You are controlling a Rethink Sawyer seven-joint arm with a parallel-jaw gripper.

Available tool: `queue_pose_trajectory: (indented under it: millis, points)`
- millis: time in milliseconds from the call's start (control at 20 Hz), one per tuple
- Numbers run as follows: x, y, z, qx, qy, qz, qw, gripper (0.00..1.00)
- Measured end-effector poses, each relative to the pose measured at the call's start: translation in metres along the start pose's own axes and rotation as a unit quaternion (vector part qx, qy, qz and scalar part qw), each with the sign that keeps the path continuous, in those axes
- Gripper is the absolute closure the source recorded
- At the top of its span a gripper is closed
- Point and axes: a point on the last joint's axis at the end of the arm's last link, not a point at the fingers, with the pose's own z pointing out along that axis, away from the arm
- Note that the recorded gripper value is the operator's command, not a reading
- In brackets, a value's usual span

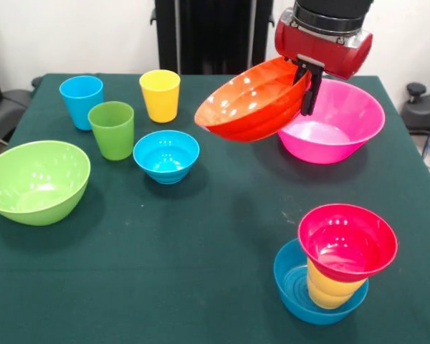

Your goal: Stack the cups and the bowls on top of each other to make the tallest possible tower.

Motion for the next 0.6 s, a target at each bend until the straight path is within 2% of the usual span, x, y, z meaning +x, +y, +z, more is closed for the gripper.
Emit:
queue_pose_trajectory:
  millis: [400,600]
  points:
    - [-0.013,-0.009,-0.017,-0.017,-0.004,0.017,0.9997,1.00]
    - [-0.022,0.005,-0.036,-0.014,-0.009,0.016,0.9997,1.00]
